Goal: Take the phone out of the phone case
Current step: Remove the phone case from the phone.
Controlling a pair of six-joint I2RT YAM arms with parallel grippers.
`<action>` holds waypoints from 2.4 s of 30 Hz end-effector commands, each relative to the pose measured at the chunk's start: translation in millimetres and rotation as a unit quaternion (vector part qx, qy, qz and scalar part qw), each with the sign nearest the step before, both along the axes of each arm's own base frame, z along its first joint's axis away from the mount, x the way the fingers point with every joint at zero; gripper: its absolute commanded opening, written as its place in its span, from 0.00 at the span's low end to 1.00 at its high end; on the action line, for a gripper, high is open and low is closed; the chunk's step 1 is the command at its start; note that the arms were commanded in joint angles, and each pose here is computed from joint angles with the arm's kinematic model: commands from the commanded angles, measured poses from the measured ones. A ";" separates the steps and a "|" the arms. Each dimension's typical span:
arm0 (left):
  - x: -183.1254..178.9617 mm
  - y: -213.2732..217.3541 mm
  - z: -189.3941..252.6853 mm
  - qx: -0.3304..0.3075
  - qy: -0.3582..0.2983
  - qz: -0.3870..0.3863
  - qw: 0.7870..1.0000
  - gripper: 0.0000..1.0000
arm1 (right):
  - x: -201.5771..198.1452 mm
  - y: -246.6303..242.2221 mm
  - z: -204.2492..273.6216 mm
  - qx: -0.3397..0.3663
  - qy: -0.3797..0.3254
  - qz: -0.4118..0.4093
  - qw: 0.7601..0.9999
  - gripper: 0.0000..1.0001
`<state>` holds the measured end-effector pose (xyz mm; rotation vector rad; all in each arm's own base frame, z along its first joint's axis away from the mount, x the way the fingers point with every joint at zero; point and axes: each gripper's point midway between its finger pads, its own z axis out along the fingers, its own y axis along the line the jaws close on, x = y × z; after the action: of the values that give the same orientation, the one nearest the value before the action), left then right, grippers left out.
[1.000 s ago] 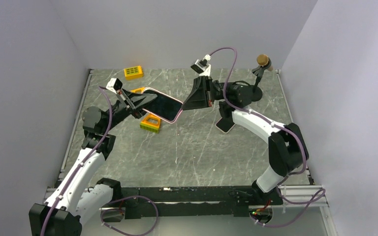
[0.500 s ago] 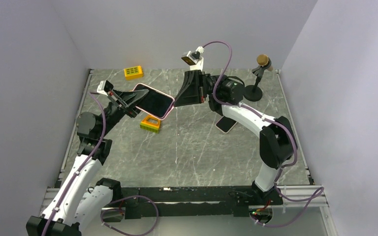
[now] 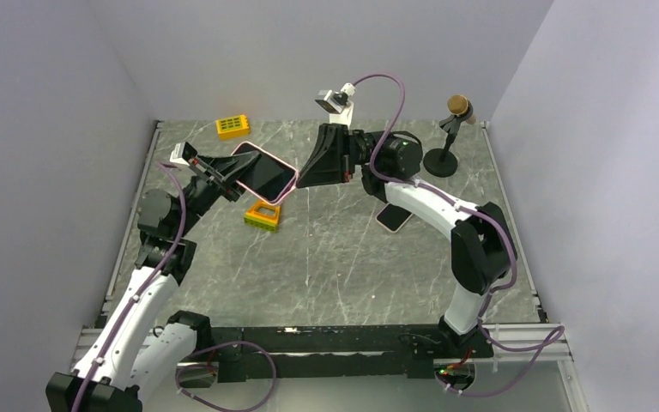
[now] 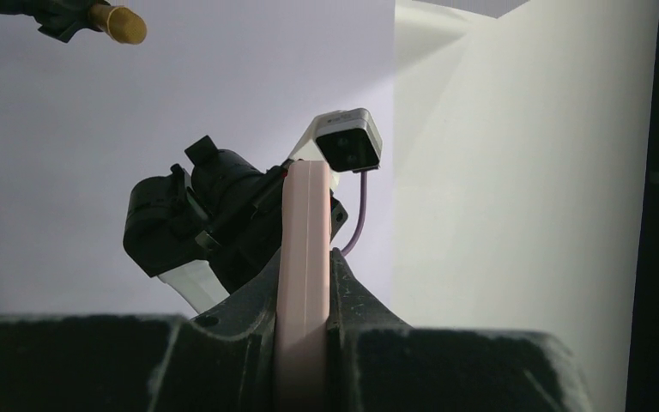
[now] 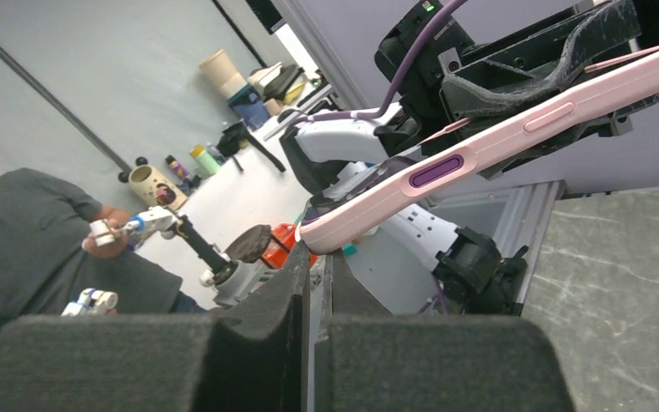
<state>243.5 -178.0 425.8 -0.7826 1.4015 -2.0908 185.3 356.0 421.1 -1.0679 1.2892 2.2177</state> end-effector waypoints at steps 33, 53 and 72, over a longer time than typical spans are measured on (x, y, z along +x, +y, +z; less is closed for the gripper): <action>1.3 -8.8 25.5 0.122 -0.138 0.056 0.981 0.00 | 28.6 -21.1 -4.8 -0.162 0.232 -0.264 0.922 0.51; -25.4 -0.1 47.6 -0.023 -0.125 0.000 0.992 0.00 | -20.6 -16.2 32.6 -0.015 0.093 -0.057 0.994 0.00; -57.9 23.9 141.7 -0.111 -0.193 0.011 0.975 0.00 | -7.9 49.3 62.7 0.045 0.035 0.080 0.995 0.00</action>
<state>237.0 -154.8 511.5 -0.5707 1.0784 -2.0165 194.1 376.3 500.2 -0.9729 1.2636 2.4353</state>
